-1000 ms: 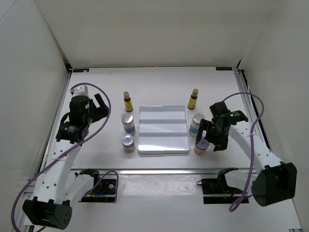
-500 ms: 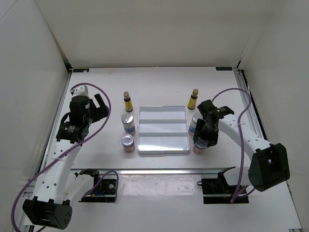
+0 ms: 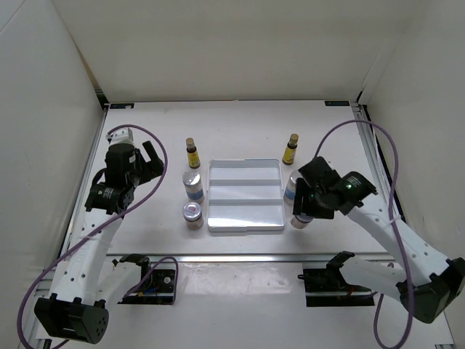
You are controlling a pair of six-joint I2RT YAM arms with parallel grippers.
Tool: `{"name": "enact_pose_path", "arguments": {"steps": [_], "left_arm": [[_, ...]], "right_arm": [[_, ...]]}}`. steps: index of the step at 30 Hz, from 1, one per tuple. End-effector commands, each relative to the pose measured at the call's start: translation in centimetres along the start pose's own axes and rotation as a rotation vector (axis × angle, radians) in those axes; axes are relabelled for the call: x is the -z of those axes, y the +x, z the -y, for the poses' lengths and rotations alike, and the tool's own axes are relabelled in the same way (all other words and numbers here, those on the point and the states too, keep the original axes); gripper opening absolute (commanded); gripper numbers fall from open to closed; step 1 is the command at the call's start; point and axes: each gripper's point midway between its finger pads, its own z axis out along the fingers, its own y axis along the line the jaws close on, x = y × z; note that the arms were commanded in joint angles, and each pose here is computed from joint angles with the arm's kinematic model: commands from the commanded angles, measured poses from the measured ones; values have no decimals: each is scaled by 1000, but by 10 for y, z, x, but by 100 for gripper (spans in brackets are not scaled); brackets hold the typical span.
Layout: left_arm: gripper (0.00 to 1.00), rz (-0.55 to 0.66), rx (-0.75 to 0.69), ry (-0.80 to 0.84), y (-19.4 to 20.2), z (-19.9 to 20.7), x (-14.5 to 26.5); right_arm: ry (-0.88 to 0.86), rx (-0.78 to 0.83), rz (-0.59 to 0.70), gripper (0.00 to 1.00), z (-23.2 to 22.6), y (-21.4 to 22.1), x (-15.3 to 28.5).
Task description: Organize the condiment bottles
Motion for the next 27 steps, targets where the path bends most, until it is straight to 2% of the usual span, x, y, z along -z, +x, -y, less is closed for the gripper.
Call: {"name": "enact_pose_path", "arguments": {"steps": [1,6,12,17,20,22,23,25,26,27], "left_arm": [[100,6,4,-19,0,-3,-1],[100,-3,3,-23,1,-3,-4],[100,-3,3,-23,1,-3,-4],[100,2,4,-11,0,-1,-1],[100,-29,26,-2,17,-2,-10],[100,-52,44,14,27,0,-13],[100,-57,44,23,28,2,-13],[100,-92,-32,128,32,17,-8],[100,-129,-64,249,39,38,-2],[100,-143,-88,313,43,49,5]], "right_arm": [[-138,24,120,0,-32,-26,39],[-242,75,54,0,-83,-29,28],[-155,118,-34,0,-122,-29,-7],[-46,126,-104,0,-127,-20,-38],[-11,120,-133,0,-122,-12,-49],[-7,111,-136,3,-121,-10,-52],[-3,111,-139,8,-119,-8,-55],[-40,118,-137,38,-125,-8,-54],[-47,116,-131,54,-126,-9,-54],[-69,111,-111,80,-127,-11,-51]]}}
